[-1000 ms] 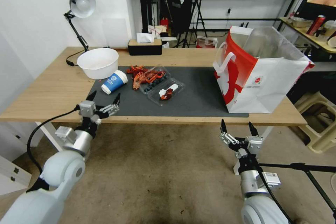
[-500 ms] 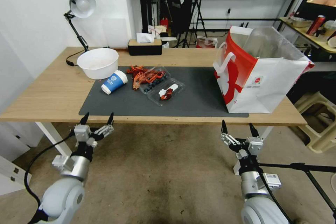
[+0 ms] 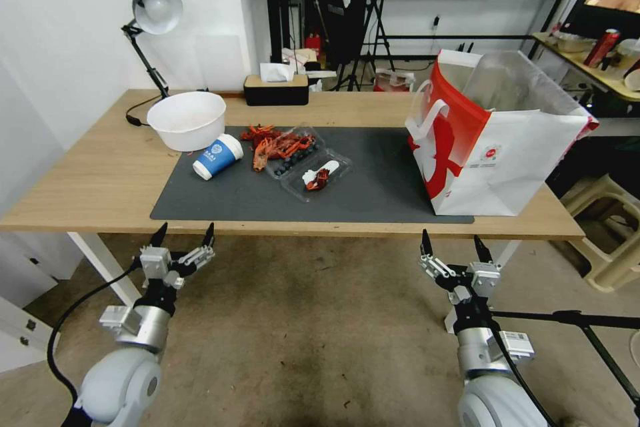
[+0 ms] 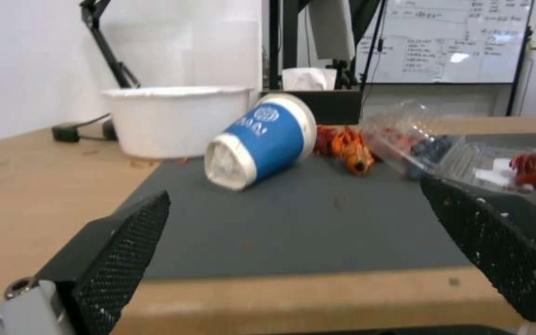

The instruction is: Pick up the trash from the table and place it into the takeout bag.

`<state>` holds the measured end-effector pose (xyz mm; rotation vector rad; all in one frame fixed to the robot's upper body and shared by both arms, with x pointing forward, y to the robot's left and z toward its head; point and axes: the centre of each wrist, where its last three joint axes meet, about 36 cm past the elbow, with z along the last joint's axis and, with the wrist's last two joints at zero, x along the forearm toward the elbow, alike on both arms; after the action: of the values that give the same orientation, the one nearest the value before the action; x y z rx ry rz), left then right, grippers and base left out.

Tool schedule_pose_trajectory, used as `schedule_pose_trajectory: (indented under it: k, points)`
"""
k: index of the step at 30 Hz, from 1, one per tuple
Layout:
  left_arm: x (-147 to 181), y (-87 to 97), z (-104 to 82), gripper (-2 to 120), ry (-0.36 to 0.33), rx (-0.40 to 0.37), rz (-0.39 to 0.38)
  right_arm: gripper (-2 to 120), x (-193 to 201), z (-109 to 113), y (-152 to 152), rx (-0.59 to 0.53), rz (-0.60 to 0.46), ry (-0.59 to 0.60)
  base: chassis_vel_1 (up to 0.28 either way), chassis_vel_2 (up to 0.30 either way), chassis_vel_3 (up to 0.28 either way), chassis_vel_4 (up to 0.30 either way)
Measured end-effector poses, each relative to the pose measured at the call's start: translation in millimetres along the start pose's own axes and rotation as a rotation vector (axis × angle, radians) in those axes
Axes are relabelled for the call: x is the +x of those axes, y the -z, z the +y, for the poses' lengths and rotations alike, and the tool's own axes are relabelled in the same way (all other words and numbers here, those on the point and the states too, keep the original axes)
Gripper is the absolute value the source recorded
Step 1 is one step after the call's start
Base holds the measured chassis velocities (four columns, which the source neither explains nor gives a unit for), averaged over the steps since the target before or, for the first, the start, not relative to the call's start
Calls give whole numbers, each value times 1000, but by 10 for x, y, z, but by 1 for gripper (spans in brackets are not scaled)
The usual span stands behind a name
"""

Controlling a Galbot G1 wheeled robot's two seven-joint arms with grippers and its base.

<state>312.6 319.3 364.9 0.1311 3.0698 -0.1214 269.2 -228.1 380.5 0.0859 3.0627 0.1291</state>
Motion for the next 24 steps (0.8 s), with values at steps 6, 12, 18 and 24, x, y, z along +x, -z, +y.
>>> schedule_pose_trajectory:
  k: [6, 12, 18, 24]
  points:
    - [-405, 293, 95, 100, -71, -36, -6, 100, -10, 11, -16, -1, 0, 1, 0, 0, 0, 0]
    - [-601, 386, 184, 100, -104, -63, -1, 100, -35, 46, -32, -4, -1, 13, 0, 0, 0, 0]
    - [-966, 465, 291, 100, -147, -74, 41, 100, -35, 56, -42, -3, 1, 14, 0, 0, 0, 0]
    - [-1325, 599, 476, 100, -176, -87, 77, 100, -38, 53, -50, -3, 2, 9, 0, 0, 0, 0]
